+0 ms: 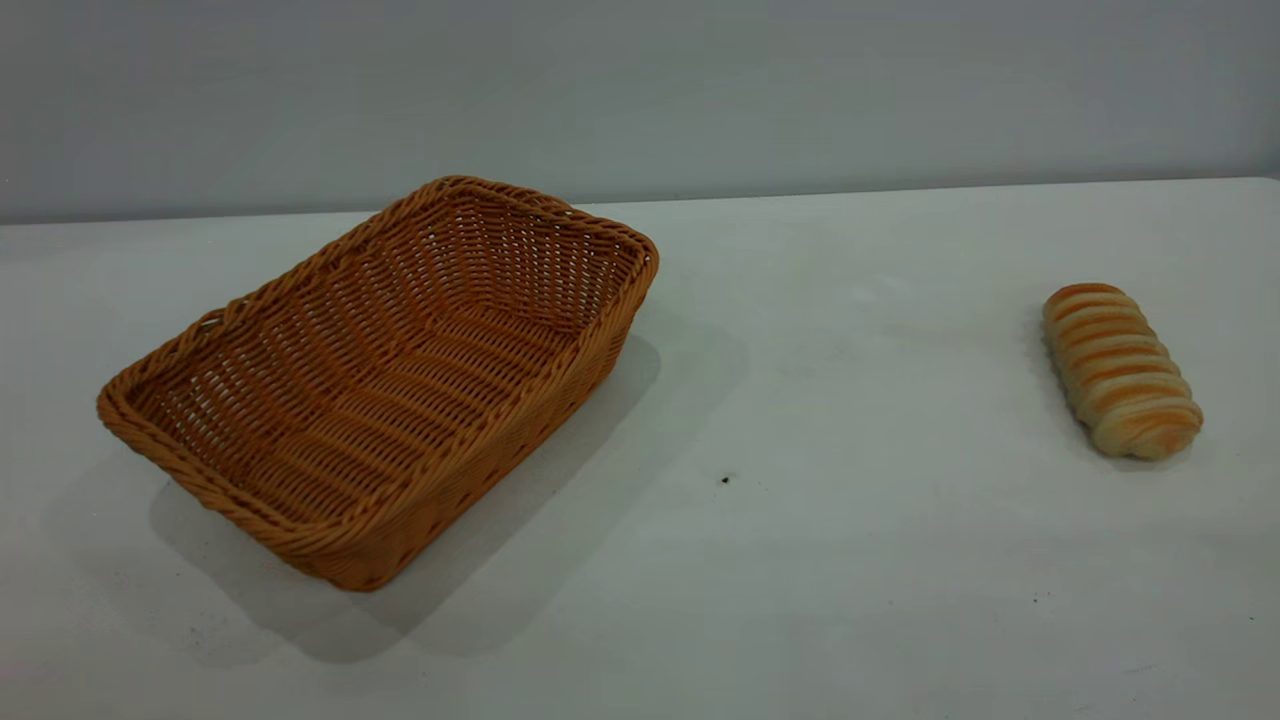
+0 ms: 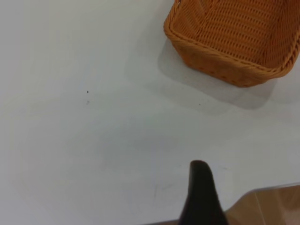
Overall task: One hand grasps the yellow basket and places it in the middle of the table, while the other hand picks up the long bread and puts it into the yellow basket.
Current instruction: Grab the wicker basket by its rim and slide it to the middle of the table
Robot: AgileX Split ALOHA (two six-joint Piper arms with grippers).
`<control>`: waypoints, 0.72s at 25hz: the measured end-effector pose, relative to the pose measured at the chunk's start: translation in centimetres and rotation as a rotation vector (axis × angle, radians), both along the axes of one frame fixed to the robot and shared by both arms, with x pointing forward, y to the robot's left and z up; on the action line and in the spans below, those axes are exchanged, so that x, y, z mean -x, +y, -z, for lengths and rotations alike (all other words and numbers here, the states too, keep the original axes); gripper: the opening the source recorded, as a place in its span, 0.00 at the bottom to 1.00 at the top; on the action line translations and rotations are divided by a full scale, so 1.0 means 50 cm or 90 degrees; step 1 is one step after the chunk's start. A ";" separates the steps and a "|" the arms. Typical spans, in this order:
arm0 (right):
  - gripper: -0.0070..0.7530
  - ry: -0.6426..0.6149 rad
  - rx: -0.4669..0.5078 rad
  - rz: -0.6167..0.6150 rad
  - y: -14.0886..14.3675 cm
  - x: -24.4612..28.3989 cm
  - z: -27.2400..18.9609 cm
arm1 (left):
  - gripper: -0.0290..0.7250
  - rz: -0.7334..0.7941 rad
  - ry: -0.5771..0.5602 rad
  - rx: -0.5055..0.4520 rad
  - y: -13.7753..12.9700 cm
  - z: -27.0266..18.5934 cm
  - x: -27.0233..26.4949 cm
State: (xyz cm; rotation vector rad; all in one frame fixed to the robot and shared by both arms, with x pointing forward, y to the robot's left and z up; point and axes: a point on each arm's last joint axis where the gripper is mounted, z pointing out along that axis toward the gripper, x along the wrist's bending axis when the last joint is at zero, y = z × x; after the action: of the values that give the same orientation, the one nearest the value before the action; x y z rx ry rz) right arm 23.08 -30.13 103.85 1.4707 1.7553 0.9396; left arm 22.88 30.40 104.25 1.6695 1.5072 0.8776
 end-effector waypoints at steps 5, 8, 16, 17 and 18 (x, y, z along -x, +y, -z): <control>0.61 0.001 -0.008 -0.011 0.001 0.000 0.000 | 0.81 -0.003 0.000 0.005 0.000 0.000 0.000; 0.61 -0.003 0.004 0.009 -0.006 -0.001 -0.001 | 0.81 -0.015 0.002 0.028 0.000 0.000 0.000; 0.61 -0.011 0.034 0.114 -0.022 -0.082 -0.061 | 0.81 -0.065 -0.012 0.090 -0.002 -0.032 -0.055; 0.61 0.000 0.040 0.116 -0.020 -0.098 -0.067 | 0.81 -0.067 -0.012 0.095 -0.004 -0.037 -0.072; 0.61 0.009 0.047 0.117 -0.019 -0.112 -0.071 | 0.81 -0.070 -0.004 0.099 -0.006 -0.039 -0.089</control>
State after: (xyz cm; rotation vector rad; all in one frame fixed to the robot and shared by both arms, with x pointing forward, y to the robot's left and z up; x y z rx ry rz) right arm 28.68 -31.08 107.40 1.5634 1.6155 0.7637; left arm 27.35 30.12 106.21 1.4833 1.6327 0.8004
